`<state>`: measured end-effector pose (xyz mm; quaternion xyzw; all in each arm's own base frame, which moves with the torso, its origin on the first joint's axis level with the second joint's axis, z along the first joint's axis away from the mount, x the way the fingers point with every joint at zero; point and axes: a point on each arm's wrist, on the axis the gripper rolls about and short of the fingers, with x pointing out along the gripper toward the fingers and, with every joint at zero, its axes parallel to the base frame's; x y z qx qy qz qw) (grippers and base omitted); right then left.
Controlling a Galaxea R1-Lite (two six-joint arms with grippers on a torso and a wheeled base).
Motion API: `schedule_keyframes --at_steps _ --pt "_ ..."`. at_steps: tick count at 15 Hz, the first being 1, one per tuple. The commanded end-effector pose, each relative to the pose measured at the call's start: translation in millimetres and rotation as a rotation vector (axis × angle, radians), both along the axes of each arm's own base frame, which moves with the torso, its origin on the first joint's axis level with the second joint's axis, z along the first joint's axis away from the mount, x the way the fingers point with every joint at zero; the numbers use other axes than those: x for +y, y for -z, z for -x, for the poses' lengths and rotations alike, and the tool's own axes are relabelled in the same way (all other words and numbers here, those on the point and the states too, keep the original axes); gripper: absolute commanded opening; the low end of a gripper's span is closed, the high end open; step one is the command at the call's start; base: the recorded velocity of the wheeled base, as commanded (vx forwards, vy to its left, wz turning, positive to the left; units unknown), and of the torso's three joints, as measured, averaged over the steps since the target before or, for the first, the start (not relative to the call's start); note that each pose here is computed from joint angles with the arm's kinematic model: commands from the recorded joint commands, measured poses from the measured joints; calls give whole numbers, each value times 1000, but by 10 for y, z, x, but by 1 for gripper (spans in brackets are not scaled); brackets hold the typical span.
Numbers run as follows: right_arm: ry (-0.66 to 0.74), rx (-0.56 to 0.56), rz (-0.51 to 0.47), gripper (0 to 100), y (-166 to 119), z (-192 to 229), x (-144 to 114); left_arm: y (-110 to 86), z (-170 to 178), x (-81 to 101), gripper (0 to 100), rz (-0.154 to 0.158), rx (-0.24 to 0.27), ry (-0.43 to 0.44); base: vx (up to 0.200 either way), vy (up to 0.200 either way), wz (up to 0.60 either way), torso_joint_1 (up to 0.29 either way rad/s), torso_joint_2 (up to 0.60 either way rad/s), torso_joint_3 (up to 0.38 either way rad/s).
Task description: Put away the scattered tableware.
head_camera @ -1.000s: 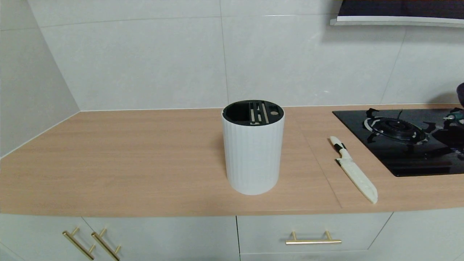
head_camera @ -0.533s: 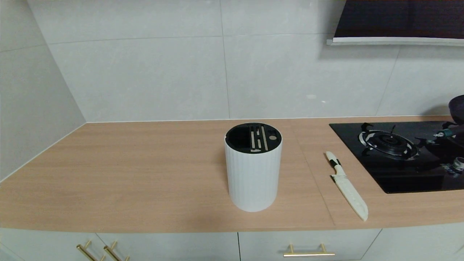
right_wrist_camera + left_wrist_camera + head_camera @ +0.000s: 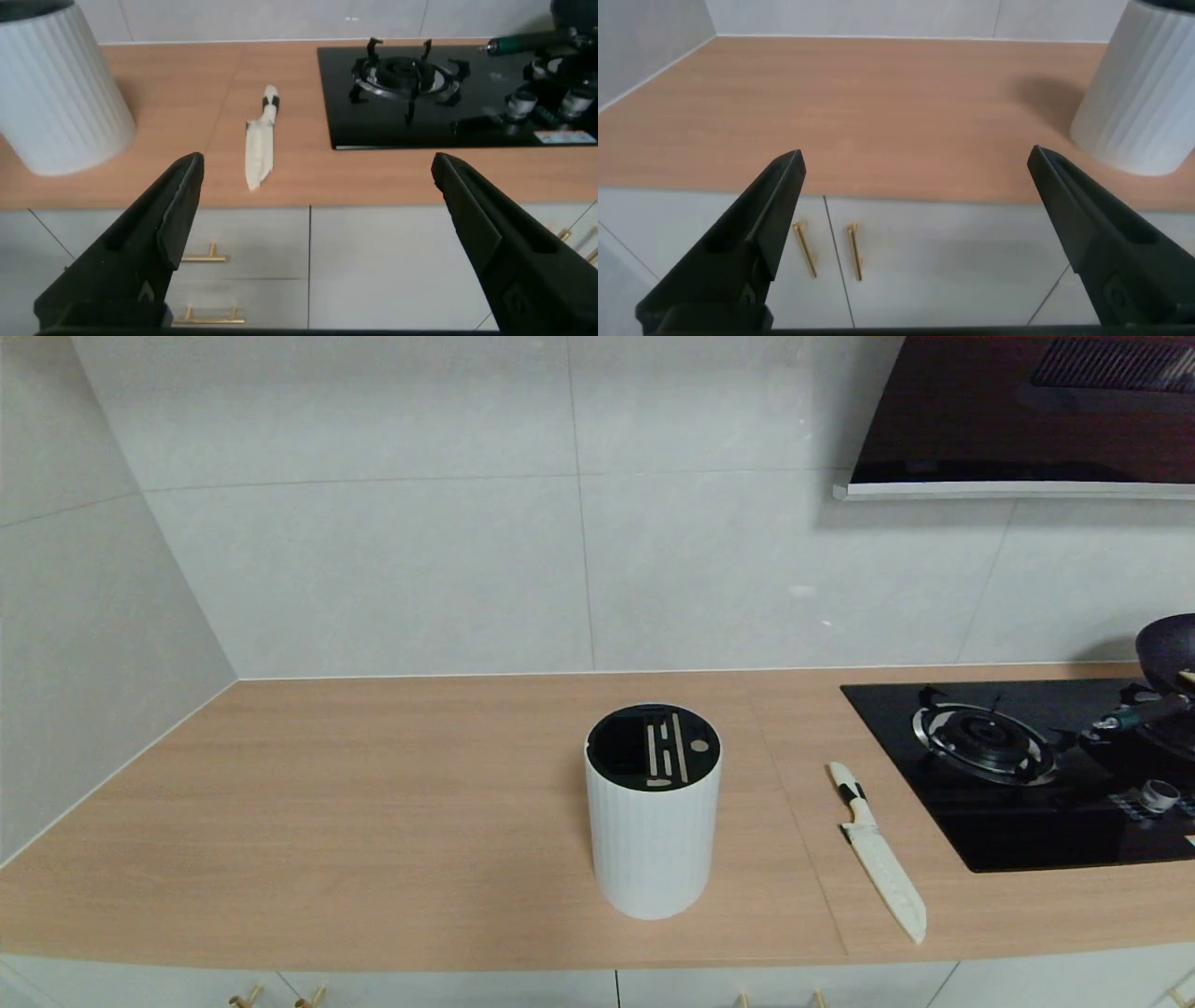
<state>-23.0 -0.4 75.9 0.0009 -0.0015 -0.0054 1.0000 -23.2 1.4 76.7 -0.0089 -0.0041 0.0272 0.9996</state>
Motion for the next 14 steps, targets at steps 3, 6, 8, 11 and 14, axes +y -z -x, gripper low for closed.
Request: schedule_keyframes --at_steps 3,6,8,11,14 --pt "0 1 0 100 0 -1 0 0 -1 0 100 1 1 -1 0 0 0 183 -386 -211" --pt "0 1 0 100 0 -1 0 0 -1 0 100 1 1 -1 0 0 0 168 -362 -189" --pt "0 1 2 100 0 -1 0 0 -1 0 100 1 1 -1 0 0 0 98 -207 -112" --pt "5 3 8 100 2 -1 -1 0 -1 0 100 1 1 -1 0 0 0 0 0 0" --pt "5 -12 54 100 -33 7 -1 0 -1 0 100 -1 2 -1 0 0 0 0 0 0"
